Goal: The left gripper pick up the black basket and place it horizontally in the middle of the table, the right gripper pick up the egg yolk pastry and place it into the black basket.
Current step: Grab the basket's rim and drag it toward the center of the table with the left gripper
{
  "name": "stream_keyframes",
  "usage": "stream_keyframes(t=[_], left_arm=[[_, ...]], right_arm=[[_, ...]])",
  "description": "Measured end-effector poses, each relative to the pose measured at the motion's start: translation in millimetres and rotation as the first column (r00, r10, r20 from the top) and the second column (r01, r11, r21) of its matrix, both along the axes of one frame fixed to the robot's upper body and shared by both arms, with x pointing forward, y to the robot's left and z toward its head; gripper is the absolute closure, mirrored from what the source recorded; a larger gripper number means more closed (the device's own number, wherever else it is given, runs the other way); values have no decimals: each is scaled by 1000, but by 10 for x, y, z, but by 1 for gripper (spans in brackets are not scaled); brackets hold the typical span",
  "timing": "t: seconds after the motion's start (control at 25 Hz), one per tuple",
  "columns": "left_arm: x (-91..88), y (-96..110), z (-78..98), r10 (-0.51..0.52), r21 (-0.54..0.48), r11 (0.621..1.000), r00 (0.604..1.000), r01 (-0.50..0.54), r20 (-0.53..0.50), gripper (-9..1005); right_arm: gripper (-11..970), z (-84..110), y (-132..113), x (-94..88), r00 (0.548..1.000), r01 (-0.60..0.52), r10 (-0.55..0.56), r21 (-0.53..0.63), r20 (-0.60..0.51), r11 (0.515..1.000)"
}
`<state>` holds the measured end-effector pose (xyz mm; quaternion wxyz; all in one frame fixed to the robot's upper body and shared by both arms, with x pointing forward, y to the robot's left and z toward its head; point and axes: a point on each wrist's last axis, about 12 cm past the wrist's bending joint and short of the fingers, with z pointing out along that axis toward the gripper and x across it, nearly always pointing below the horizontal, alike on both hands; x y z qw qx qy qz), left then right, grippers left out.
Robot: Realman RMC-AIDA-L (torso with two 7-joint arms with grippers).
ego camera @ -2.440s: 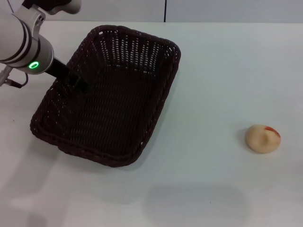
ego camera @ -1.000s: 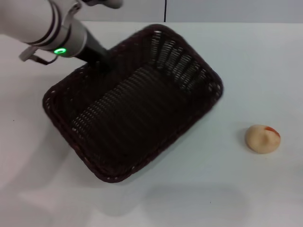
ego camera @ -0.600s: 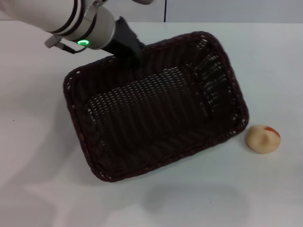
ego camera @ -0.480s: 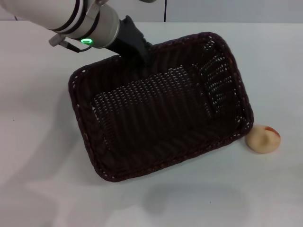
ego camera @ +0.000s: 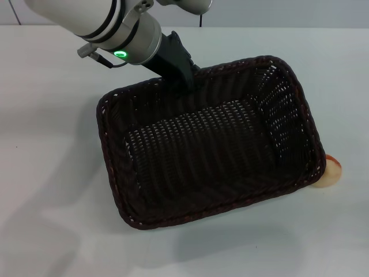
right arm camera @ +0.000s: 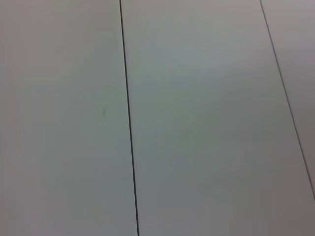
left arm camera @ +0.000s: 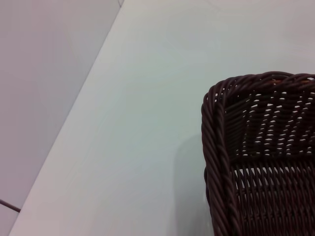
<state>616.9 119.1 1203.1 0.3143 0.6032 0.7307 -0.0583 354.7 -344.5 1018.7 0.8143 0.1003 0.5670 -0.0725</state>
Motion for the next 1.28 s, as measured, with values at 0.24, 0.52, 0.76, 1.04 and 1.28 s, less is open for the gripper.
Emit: stream_keyframes(t=[0.24,0.52,0.76,1.04,1.28], left_arm=[[19,-3,-36,-12,15,1000,1000,12,-17,799],[62,-2,-77,5,21,1000,999,-4,-45,783],[100,4,-99,6,19,1000,999,-5,-43,770],[81,-34,-121,-28,29,999,999,28,-18,755],[105,-81,-30,-22,-17,1000,997,23,70,561]], right_arm=[[157,4,2,-2,1000,0,0,-2,4,1000],[157,7,4,1,1000,-2,2,-3,6,1000],[157,5,11,1,1000,-8,8,-3,4,1000],[157,7,17,9,1000,-12,12,-3,5,1000],[157,6,13,4,1000,-11,11,-4,4,1000]])
